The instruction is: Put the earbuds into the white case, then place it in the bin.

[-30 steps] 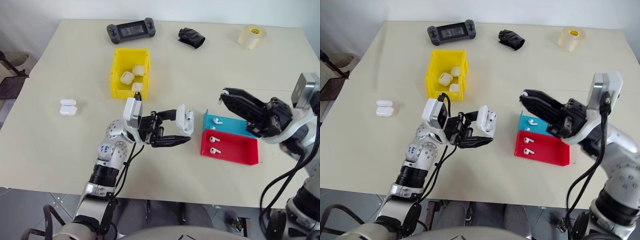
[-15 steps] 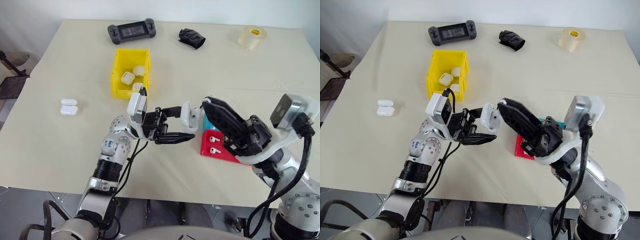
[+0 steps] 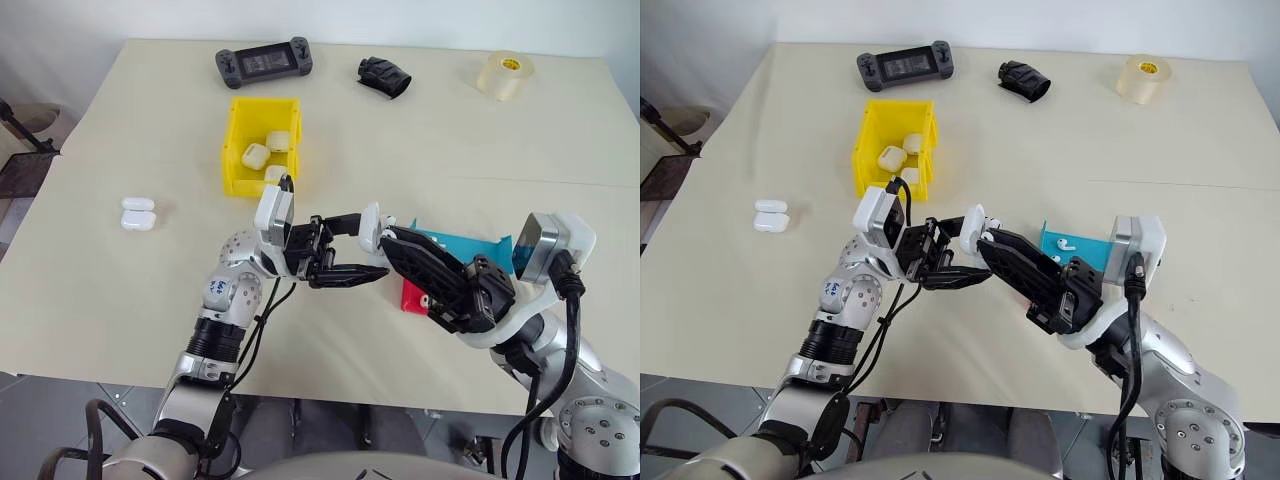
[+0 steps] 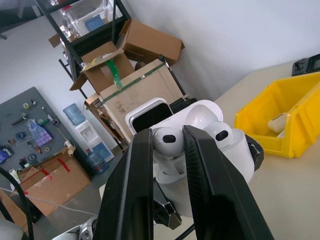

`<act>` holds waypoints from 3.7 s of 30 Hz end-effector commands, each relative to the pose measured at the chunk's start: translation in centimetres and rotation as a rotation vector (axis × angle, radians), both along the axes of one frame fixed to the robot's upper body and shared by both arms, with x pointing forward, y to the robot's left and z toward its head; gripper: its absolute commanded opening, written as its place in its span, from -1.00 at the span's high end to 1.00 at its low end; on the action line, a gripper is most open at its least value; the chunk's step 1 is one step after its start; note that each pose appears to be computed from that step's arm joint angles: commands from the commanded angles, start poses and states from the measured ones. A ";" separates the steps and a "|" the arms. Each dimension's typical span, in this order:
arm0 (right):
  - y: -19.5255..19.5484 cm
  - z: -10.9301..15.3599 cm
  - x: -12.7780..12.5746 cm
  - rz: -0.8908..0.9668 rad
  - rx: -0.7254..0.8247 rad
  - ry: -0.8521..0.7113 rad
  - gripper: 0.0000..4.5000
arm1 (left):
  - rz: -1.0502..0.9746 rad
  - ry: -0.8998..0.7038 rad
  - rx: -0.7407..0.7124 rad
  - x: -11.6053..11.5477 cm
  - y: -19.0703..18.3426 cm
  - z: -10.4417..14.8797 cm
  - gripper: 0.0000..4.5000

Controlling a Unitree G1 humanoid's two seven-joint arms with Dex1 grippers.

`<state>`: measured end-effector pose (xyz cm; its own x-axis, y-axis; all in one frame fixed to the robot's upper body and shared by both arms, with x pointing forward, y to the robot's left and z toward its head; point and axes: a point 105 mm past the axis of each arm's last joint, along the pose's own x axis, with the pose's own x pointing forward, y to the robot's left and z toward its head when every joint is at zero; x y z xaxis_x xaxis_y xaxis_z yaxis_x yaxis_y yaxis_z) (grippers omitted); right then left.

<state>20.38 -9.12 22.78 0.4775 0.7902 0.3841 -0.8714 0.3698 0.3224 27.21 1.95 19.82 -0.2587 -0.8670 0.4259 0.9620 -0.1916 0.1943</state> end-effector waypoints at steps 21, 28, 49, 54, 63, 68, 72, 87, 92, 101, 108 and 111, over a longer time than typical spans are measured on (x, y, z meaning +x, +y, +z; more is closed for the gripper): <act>-3.9 -1.6 -0.1 -0.094 -0.209 -0.010 -0.99 | 0.090 -0.107 0.114 0.3 0.4 -0.4 -0.24; -8.1 -3.8 -1.5 -0.206 -0.452 0.000 -0.91 | 0.252 -0.337 0.516 2.2 1.0 -3.5 -0.24; 0.7 -3.4 2.7 -0.060 -0.584 -0.143 0.99 | 0.247 -0.495 0.720 1.9 -0.7 -2.8 -0.24; -0.6 -5.2 3.1 -0.086 -0.668 -0.076 0.99 | 0.253 -0.488 0.662 1.7 -0.7 -2.2 -0.24; -2.9 -7.4 3.1 -0.097 -0.682 -0.013 0.99 | 0.250 -0.421 0.501 1.5 -0.2 -1.0 -0.24; -3.9 -5.7 2.2 -0.132 -0.532 -0.133 0.99 | 0.430 -0.260 0.342 3.2 1.3 0.7 -0.24; -6.1 -5.1 1.8 -0.237 -0.522 -0.186 0.92 | 0.753 -0.093 0.232 6.4 4.4 2.1 -0.24; -10.7 -4.6 1.5 -0.517 -0.616 -0.315 -0.99 | 1.474 0.365 0.077 14.7 13.0 1.1 -0.24; -9.9 -4.2 1.7 -0.504 -0.601 -0.329 -0.99 | 1.430 0.391 0.151 16.3 11.8 0.4 -0.24; -8.7 -3.6 1.8 -0.499 -0.574 -0.351 -1.00 | 1.397 0.411 0.212 16.2 10.9 -0.5 -0.82; -8.7 -3.4 2.1 -0.492 -0.570 -0.351 -1.00 | 1.344 0.272 0.132 14.5 9.8 1.8 -0.98; -8.6 -3.5 2.2 -0.486 -0.569 -0.349 -1.00 | 1.259 0.188 0.127 12.2 8.9 2.1 -0.98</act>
<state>22.84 -18.05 18.49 0.7588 0.6328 0.1540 -0.5840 0.7658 -0.2692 40.79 11.45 20.12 0.8700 -0.4537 0.1930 0.4559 0.8893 0.0354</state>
